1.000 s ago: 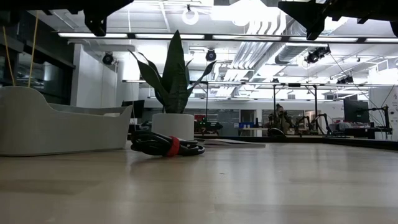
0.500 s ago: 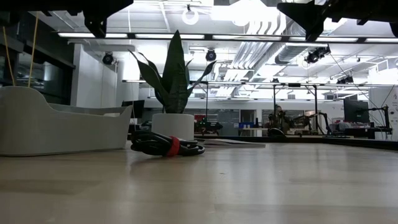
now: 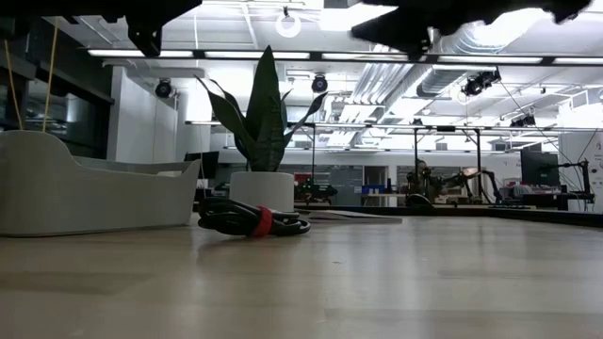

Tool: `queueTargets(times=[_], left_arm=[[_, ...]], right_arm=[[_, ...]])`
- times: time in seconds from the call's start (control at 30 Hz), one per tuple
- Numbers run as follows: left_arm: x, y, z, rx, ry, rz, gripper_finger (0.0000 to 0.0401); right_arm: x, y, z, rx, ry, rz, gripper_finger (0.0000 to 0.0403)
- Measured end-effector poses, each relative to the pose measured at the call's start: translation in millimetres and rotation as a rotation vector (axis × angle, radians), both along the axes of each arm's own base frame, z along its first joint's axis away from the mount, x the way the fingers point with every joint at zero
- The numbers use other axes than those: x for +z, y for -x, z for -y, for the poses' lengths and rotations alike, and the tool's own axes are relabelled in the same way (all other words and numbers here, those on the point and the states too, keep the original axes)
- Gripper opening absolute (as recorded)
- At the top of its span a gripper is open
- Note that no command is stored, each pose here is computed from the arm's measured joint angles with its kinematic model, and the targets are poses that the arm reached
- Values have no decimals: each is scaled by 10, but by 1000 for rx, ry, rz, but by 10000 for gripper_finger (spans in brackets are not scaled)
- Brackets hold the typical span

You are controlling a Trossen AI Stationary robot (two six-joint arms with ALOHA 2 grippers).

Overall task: Pick and place USB-C Cables
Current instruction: Put the black charger cable into the bin

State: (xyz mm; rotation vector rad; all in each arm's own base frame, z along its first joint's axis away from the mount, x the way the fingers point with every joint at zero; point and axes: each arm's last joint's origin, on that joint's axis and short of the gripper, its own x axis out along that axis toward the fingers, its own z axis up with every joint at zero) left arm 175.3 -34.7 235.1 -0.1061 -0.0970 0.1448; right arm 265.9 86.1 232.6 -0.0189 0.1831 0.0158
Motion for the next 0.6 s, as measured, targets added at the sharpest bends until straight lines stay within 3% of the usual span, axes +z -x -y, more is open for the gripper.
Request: queueTargets(times=[0.2,0.47,0.6], left_arm=[[0,0,0,0,0,0,177],[0,0,0,-1,0,0,177],[0,0,0,-1,0,0,177]], right_arm=[[-84,-511,-202,57,64,-230,271],[-256,-1080,-307,44,140,-487,271],[-421,-1293,-291,41,239,-568,271]])
